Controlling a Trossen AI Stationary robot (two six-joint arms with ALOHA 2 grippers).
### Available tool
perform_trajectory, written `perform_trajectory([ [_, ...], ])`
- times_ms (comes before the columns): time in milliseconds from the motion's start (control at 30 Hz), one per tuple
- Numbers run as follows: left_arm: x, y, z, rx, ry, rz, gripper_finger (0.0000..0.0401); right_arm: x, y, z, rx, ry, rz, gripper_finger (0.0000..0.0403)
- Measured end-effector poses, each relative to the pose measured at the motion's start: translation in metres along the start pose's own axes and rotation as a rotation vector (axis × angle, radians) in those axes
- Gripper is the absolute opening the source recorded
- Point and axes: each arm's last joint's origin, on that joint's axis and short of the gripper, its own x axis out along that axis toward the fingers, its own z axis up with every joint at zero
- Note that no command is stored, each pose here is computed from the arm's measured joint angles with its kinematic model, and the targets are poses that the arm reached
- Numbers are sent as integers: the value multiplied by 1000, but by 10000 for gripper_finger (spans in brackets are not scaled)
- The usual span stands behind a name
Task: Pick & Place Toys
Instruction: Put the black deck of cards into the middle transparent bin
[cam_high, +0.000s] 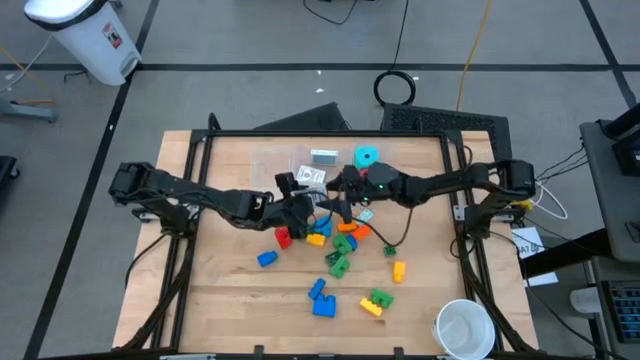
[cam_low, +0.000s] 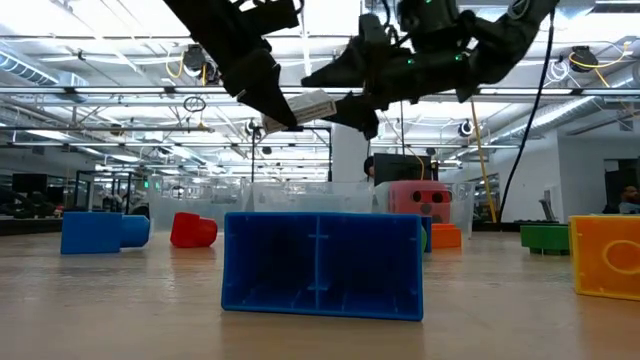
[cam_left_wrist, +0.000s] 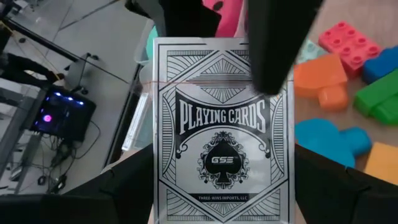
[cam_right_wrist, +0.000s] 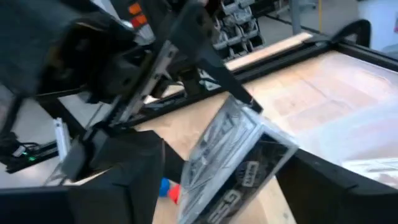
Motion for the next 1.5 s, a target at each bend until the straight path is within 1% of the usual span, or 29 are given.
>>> perform_trajectory([
  [133, 3, 4, -1, -1, 9, 6, 305, 5, -11, -2, 5, 20, -32, 199],
  [233, 5, 5, -1, 18, 16, 10, 305, 4, -16, 0, -2, 21, -20, 141],
  [367, 9, 8, -2, 14, 24, 49, 308, 2, -21, 4, 0, 25, 20, 60],
  [400, 9, 9, -2, 6, 21, 54, 318, 0, -23, 6, 0, 24, 28, 50],
  [433, 9, 9, 0, -7, 10, 49, 333, -1, -25, 8, -26, 22, 43, 47],
  [467, 8, 9, 1, -30, -7, 24, 351, -3, -27, 10, -73, 17, 59, 30],
  [500, 5, 12, 2, -48, -18, 12, 370, -4, -31, 11, -90, 16, 62, 23],
  [567, -1, 22, 5, -117, -50, -16, 385, -8, -39, 14, -90, 27, 62, 23],
  [600, -5, 30, 7, -147, -73, -43, 381, -10, -43, 17, -92, 19, 49, 23],
  [667, -8, 44, 1, -187, -107, -83, 363, -14, -49, 22, -120, -11, 27, 23],
  [767, -8, 60, -15, -253, -182, -118, 336, -18, -59, 27, -160, -26, -40, 23],
  [833, -6, 68, -28, -302, -247, -114, 322, -20, -65, 29, -207, -41, -97, 23],
  [933, -3, 79, -45, -377, -327, -59, 305, -20, -72, 27, -320, -30, -198, 23],
  [1000, 0, 81, -53, -423, -368, -36, 297, -19, -76, 23, -367, 2, -240, 23],
  [1100, 4, 82, -61, -459, -381, -29, 288, -15, -80, 16, -387, 22, -242, 23],
  [1233, 5, 81, -62, -482, -380, -30, 282, -8, -89, -1, -395, 95, -251, 23],
  [1333, 5, 78, -62, -499, -376, -46, 280, -4, -93, -9, -396, 108, -253, 25],
  [1500, 4, 75, -60, -497, -385, -57, 280, 3, -100, -21, -390, 119, -254, 59],
])
